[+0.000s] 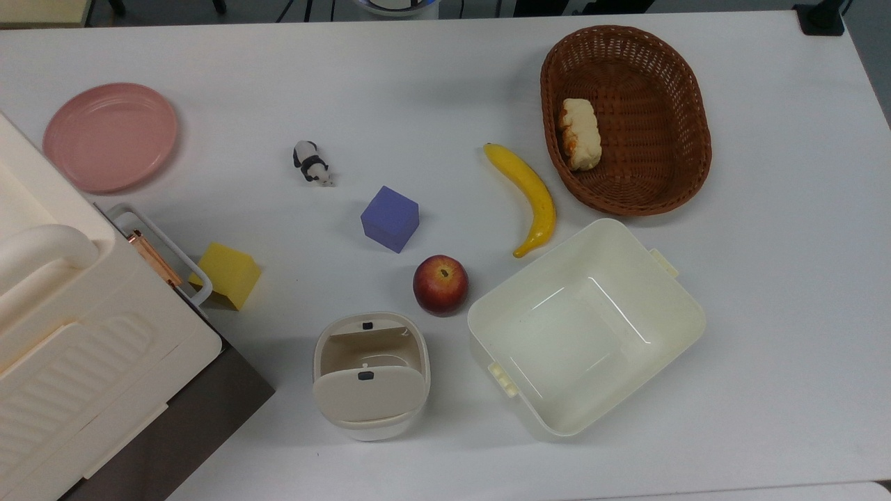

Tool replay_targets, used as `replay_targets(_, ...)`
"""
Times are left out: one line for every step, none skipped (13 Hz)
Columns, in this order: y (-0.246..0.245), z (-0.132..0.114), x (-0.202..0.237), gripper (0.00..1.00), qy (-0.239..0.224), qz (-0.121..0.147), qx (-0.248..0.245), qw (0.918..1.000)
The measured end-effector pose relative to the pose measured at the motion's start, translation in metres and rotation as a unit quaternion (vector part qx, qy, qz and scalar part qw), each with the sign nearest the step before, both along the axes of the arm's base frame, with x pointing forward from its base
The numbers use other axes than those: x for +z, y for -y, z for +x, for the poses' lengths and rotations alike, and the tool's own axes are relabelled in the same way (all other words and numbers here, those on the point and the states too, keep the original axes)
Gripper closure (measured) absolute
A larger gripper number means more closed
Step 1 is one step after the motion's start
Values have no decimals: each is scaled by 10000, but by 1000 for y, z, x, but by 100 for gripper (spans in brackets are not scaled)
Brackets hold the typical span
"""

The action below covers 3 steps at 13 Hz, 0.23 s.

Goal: Grab it up and put it in the trash

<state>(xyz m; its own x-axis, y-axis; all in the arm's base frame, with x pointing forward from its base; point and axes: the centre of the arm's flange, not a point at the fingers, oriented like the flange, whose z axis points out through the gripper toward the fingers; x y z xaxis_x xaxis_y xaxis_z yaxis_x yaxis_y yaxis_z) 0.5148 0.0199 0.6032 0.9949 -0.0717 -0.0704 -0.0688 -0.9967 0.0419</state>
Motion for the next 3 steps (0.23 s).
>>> replay_targets(0,0,-1,0,-6,1,15,10000)
replay_targets(0,0,-1,0,-11,2,22,10000)
replay_targets(0,0,-1,0,-12,2,23,10000)
